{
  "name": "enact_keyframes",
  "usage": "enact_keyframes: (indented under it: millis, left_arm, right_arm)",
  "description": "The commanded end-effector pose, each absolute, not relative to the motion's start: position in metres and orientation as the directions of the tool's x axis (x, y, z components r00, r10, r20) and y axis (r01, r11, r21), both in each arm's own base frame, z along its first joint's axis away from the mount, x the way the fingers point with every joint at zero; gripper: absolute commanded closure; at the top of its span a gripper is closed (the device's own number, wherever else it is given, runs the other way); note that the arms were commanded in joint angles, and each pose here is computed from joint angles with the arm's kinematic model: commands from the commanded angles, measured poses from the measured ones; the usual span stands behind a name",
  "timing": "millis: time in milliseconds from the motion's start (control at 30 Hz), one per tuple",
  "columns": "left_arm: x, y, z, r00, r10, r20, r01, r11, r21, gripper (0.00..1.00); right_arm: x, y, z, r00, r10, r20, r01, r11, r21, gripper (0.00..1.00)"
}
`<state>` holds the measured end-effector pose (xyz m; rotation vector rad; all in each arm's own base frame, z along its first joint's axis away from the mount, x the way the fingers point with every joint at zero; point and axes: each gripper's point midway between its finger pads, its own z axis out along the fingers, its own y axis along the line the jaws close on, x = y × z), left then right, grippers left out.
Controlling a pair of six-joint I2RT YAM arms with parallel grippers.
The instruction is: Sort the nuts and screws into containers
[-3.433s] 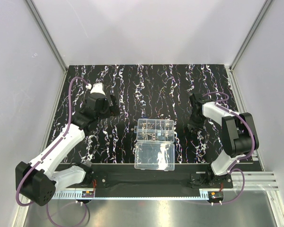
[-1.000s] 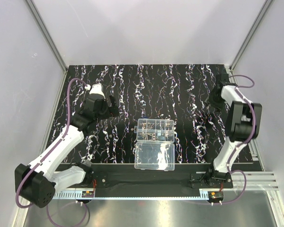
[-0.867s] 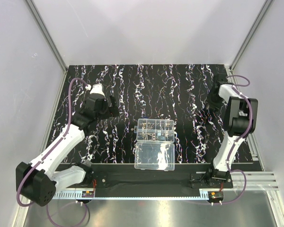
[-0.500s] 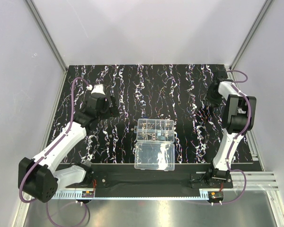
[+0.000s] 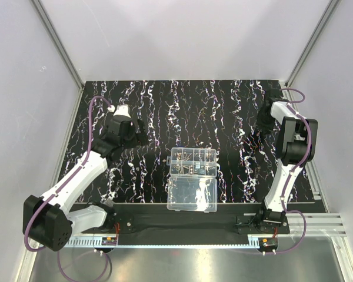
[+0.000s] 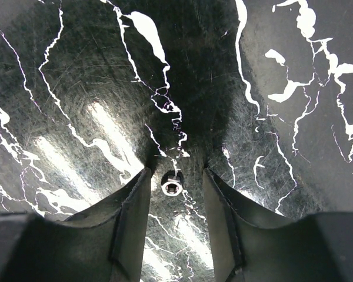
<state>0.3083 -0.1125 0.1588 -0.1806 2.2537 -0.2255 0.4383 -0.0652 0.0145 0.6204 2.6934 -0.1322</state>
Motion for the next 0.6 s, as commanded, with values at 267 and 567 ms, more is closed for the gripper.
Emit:
enact_keyframes:
  millis: [267, 567]
  left_arm:
    - [0.32, -0.117, 0.184, -0.583, -0.223, -0.781, -0.022, 0.965, -0.26, 0.01]
    - [0.319, -0.117, 0.183, -0.588, -0.225, -0.777, -0.02, 0.964, -0.264, 0.01]
  right_arm:
    - [0.413, -0.059, -0.003, -0.88, 0.37, -0.298, 0.398, 0.917, -0.038, 0.55]
    - [0.409, -0.056, -0.01, -0.886, 0.372, -0.278, 0.395, 0.918, -0.031, 0.64]
